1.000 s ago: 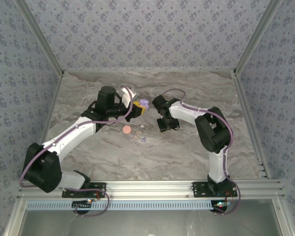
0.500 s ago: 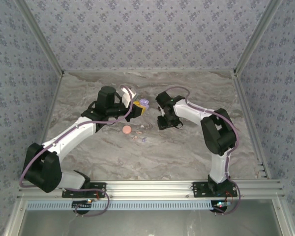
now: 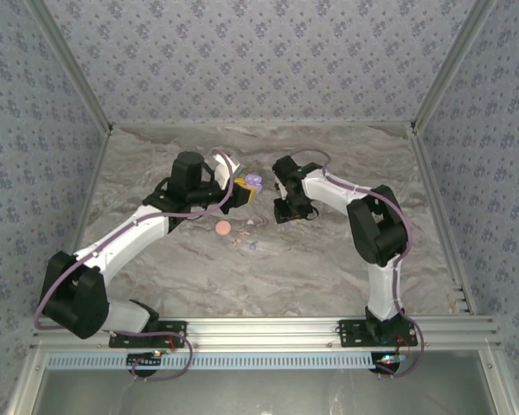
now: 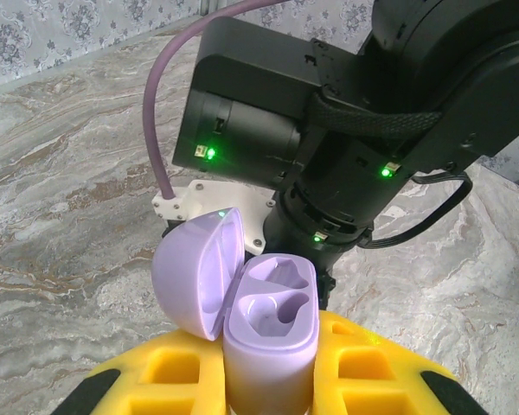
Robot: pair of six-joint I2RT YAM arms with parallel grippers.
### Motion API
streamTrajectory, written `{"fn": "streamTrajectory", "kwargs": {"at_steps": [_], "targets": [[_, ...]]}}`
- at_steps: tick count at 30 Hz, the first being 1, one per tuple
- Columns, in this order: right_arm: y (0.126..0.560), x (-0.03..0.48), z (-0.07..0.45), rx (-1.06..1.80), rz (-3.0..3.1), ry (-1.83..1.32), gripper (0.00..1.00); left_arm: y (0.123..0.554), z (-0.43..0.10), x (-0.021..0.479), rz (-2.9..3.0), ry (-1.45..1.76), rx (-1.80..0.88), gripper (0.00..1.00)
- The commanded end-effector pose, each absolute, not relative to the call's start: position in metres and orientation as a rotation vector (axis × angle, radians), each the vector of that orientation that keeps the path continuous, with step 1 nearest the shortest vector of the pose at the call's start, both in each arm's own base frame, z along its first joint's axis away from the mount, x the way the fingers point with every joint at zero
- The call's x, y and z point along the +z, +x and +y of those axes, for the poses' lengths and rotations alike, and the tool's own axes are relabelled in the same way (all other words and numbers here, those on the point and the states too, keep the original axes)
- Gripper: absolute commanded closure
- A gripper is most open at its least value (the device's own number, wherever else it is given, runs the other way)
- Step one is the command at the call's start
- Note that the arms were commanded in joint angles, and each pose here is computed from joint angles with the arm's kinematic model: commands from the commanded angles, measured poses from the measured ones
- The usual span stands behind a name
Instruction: Insert the wireless bluetooth earbuds into the charging case
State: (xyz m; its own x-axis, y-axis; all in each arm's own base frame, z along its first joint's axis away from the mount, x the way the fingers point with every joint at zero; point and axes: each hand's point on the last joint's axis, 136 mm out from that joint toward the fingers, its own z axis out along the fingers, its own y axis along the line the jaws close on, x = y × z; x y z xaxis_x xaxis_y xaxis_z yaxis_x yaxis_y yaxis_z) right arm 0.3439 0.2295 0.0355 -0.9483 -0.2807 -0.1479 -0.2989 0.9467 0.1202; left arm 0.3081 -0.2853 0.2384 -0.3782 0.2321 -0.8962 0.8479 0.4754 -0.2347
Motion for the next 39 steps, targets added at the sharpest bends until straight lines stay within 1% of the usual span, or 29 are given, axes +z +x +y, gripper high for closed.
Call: {"fn": "streamTrajectory", "kwargs": {"at_steps": [1, 16, 30, 36, 39], "targets": [[0.344, 0.032, 0.223, 0.14, 3.007, -0.414, 0.63, 0.304, -0.286, 0.256, 1.807, 0.918, -0.903, 0.87], [0.347, 0.021, 0.227, 0.072, 3.021, -0.395, 0.64, 0.303, -0.285, 0.256, 1.808, 0.919, -0.898, 0.87], [0.34, 0.011, 0.229, 0.015, 3.047, -0.421, 0.66, 0.302, -0.284, 0.255, 1.81, 0.917, -0.894, 0.87], [0.335, 0.008, 0.227, -0.008, 3.059, -0.434, 0.69, 0.303, -0.283, 0.254, 1.812, 0.916, -0.891, 0.87], [0.333, 0.007, 0.226, -0.013, 3.065, -0.439, 0.72, 0.303, -0.284, 0.254, 1.812, 0.915, -0.891, 0.87]]}}
